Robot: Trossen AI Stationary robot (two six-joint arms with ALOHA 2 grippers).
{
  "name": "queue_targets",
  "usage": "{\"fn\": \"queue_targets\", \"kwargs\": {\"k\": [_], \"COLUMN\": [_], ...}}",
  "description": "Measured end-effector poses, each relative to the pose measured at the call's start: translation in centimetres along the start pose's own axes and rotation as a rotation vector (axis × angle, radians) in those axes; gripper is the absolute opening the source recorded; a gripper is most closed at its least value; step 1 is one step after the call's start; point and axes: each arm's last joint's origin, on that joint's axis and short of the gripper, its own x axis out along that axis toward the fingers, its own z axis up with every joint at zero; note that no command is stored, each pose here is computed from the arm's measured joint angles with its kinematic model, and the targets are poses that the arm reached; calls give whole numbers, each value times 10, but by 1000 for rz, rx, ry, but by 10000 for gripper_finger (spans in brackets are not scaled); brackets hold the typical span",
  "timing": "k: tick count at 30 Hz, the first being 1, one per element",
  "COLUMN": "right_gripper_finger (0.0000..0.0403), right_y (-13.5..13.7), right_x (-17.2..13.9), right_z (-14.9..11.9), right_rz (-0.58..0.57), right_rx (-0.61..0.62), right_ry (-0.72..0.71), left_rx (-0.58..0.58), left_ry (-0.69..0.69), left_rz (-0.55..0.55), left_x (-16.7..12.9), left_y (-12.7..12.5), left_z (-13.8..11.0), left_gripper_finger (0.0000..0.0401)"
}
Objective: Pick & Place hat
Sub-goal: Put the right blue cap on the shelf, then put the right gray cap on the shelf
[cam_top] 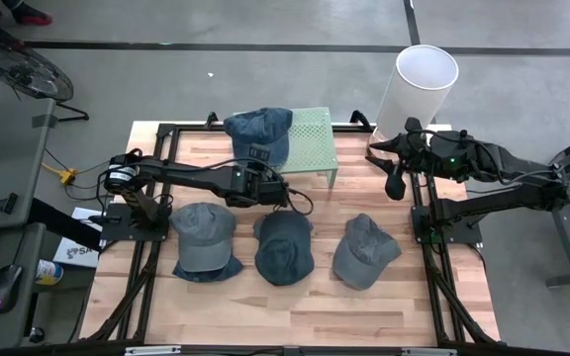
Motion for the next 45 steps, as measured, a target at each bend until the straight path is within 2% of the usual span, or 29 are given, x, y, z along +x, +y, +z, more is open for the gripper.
{"fn": "queue_targets", "kwargs": {"k": [14,17,21,25,28,37,45], "right_gripper_finger": [142,142,142,142,142,142,142], "right_y": [0,0,0,0,0,1,1], "right_x": [0,0,0,0,0,0,0], "right_z": [0,0,-1,-2,-2,-2,-4], "right_rz": [5,5,5,11,12,23,34], "right_rx": [0,11,17,20,27,36,54], "right_ry": [0,0,7,16,16,19,46], "left_rx": [-7,-26,-23,-22,-23,-40,-20], "left_ry": [-28,-55,-73,-68,-63,-63,-77], "left_rz": [-17,-39,-79,-71,-58,26,39], "left_x": [0,0,0,0,0,-11,-30], "left_y": [0,0,-1,-1,-1,8,17], "left_z": [3,5,6,6,6,10,11], "left_gripper_finger": [47,68,118,162,178,184,184]}}
